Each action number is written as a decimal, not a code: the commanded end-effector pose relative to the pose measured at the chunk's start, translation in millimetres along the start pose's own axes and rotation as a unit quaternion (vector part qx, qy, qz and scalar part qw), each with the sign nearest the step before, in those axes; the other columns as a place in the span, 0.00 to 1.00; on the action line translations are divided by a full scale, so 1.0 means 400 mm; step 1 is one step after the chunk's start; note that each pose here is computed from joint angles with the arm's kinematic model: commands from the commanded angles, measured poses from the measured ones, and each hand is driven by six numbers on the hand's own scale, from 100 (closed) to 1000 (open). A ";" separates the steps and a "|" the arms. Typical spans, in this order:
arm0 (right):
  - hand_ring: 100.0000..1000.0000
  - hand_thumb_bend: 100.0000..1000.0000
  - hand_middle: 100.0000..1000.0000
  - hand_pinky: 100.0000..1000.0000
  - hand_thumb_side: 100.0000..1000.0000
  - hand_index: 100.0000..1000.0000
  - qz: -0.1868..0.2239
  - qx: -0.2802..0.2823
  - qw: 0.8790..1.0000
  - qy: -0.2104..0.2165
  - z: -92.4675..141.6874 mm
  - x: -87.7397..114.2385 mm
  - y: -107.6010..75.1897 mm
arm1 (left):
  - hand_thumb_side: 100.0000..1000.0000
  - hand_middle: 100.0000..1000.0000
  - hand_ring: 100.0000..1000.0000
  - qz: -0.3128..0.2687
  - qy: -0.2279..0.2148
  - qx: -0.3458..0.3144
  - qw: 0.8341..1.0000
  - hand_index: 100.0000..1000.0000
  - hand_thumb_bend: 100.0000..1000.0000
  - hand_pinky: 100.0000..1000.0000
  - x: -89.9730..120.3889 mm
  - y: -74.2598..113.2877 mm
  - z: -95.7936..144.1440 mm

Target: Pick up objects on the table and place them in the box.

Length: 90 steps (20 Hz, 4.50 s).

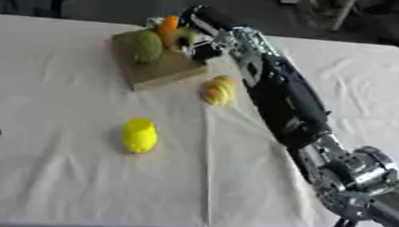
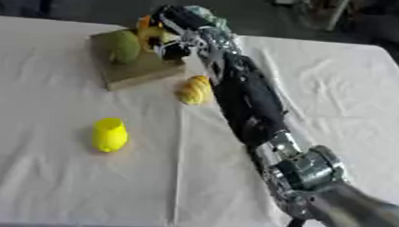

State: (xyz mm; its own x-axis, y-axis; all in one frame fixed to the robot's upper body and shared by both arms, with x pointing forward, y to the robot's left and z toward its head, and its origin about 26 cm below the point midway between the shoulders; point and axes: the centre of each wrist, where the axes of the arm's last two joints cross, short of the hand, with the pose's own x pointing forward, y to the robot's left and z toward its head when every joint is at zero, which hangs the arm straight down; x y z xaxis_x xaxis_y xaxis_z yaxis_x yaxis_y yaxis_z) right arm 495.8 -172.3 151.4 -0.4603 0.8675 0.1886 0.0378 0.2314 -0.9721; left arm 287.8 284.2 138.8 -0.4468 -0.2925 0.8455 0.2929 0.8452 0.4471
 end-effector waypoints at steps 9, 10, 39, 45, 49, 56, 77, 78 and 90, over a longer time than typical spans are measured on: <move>0.76 0.00 0.85 0.73 0.49 1.00 0.035 -0.060 0.996 0.062 -0.006 0.035 0.041 | 0.95 0.52 0.47 -0.001 -0.014 -0.009 1.000 0.68 0.00 0.59 0.020 -0.001 -0.009; 0.76 0.00 0.85 0.73 0.48 0.99 0.035 -0.064 0.996 0.054 -0.006 0.035 0.034 | 0.95 0.52 0.47 -0.001 -0.013 -0.009 1.000 0.68 0.00 0.59 0.019 -0.001 -0.007; 0.96 0.00 0.98 0.91 0.23 1.00 0.119 0.266 0.954 -0.064 0.106 -0.124 -0.003 | 0.96 0.52 0.47 -0.007 0.020 0.019 1.000 0.68 0.00 0.59 -0.010 0.009 0.031; 0.88 0.00 0.84 0.87 0.15 0.79 0.129 0.228 0.963 -0.057 0.098 -0.106 0.036 | 0.97 0.52 0.47 -0.006 0.021 0.018 1.000 0.68 0.00 0.59 -0.011 0.007 0.031; 0.79 0.00 0.65 0.81 0.15 0.38 0.143 0.185 0.970 -0.065 0.095 -0.094 0.053 | 0.97 0.52 0.47 -0.005 0.021 0.017 1.000 0.68 0.00 0.59 -0.012 0.007 0.030; 0.69 0.00 0.54 0.74 0.05 0.28 0.135 0.033 0.988 -0.072 0.074 -0.071 -0.020 | 0.97 0.52 0.47 -0.003 0.021 0.017 1.000 0.68 0.00 0.59 -0.012 0.005 0.029; 0.71 0.00 0.68 0.72 0.04 0.82 0.095 -0.045 0.992 0.063 0.011 0.008 0.077 | 0.97 0.52 0.47 0.002 -0.004 -0.013 1.000 0.68 0.00 0.59 0.012 -0.005 -0.004; 0.72 0.00 0.70 0.73 0.05 0.86 0.100 -0.047 0.992 0.064 0.011 0.010 0.077 | 0.97 0.52 0.47 0.002 -0.003 -0.013 1.000 0.68 0.00 0.59 0.011 -0.005 -0.004; 0.84 0.00 0.87 0.81 0.43 0.99 0.167 -0.013 0.978 0.125 0.021 -0.003 0.094 | 0.97 0.52 0.47 0.004 -0.002 -0.012 1.000 0.68 0.00 0.59 0.010 -0.007 -0.002</move>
State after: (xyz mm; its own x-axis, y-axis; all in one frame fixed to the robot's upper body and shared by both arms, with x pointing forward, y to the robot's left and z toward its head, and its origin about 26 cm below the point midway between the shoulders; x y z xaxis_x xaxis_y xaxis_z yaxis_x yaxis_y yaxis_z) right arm 486.4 -163.4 101.8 -0.2126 0.9738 -0.0805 0.1513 -0.0486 -0.9873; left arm 287.0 280.3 134.7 -0.4272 -0.2829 0.8587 0.3231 0.8393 0.4372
